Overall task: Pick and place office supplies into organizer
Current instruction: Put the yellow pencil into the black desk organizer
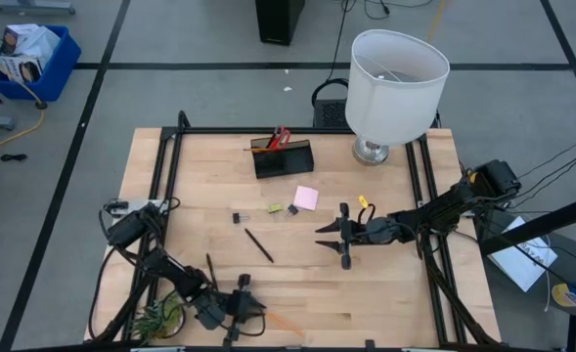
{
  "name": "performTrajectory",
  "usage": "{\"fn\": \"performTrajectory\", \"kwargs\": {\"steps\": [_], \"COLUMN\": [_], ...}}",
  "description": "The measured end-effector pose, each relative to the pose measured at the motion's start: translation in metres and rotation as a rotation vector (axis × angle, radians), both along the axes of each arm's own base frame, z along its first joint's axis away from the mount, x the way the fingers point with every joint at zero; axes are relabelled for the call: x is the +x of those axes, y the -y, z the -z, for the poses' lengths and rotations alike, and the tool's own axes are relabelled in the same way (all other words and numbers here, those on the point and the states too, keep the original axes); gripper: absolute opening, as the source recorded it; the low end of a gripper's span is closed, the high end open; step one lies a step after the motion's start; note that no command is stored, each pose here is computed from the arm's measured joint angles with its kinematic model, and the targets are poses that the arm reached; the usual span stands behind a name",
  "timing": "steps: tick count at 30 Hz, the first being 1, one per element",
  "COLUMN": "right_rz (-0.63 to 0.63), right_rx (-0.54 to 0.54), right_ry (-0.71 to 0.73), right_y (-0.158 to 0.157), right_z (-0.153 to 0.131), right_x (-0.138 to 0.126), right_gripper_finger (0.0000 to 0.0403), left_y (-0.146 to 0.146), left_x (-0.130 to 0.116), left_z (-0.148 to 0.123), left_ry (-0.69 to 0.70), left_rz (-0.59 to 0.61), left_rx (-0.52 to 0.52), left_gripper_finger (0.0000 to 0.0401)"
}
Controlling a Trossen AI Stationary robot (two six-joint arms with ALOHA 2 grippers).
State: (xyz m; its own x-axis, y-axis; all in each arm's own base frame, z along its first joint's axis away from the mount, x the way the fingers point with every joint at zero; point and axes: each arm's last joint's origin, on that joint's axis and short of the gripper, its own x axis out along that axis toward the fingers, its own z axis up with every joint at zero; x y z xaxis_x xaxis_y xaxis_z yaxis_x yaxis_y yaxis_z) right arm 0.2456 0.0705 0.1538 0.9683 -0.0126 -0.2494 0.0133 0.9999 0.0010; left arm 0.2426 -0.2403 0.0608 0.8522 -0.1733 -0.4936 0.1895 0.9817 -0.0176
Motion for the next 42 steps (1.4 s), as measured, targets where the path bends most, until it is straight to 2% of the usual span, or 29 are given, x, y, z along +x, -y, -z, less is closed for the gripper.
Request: {"fn": "performTrajectory", "kwargs": {"steps": [6,12,15,17,21,26,31,36,42], "right_rz": [0.000,0.001,0.001,0.003,0.005,-0.001,0.114,0.312,0.331], "right_rx": [0.000,0.000,-0.001,0.003,0.044,-0.017,-0.029,-0.014,0.118], "right_ry": [0.000,0.000,0.001,0.010,0.106,0.165,0.151,0.163,0.239], "right_y": [0.000,0.000,0.000,0.000,0.000,0.000,0.003,0.009,0.015], "right_z": [0.000,0.000,0.000,-0.001,-0.010,-0.016,-0.014,-0.004,0.013], "right_x": [0.000,0.000,0.000,0.000,0.002,0.003,0.002,-0.012,-0.046], "right_gripper_finger": [0.0132,0.0132,0.0132,0.0132,0.0132,0.0132,0.0131,0.0120,0.0099], "left_y": [-0.004,-0.012,-0.015,-0.016,-0.017,-0.026,-0.032,-0.041,-0.047], "left_x": [0.004,0.011,0.013,0.015,0.017,0.024,0.032,0.039,0.045], "left_z": [0.000,0.000,0.001,0.000,-0.002,-0.006,-0.011,-0.012,-0.015], "left_ry": [-0.009,-0.028,-0.015,-0.007,0.037,0.085,0.128,0.144,0.164], "left_rz": [-0.022,-0.110,-0.139,-0.154,-0.181,-0.257,-0.313,-0.378,-0.403], "left_rx": [-0.021,-0.124,-0.118,-0.118,-0.123,-0.137,-0.176,-0.212,-0.258], "left_gripper_finger": [0.0018,0.0032,0.0038,0.0028,0.0016,0.0031,0.0021,0.0017,0.0026]}}
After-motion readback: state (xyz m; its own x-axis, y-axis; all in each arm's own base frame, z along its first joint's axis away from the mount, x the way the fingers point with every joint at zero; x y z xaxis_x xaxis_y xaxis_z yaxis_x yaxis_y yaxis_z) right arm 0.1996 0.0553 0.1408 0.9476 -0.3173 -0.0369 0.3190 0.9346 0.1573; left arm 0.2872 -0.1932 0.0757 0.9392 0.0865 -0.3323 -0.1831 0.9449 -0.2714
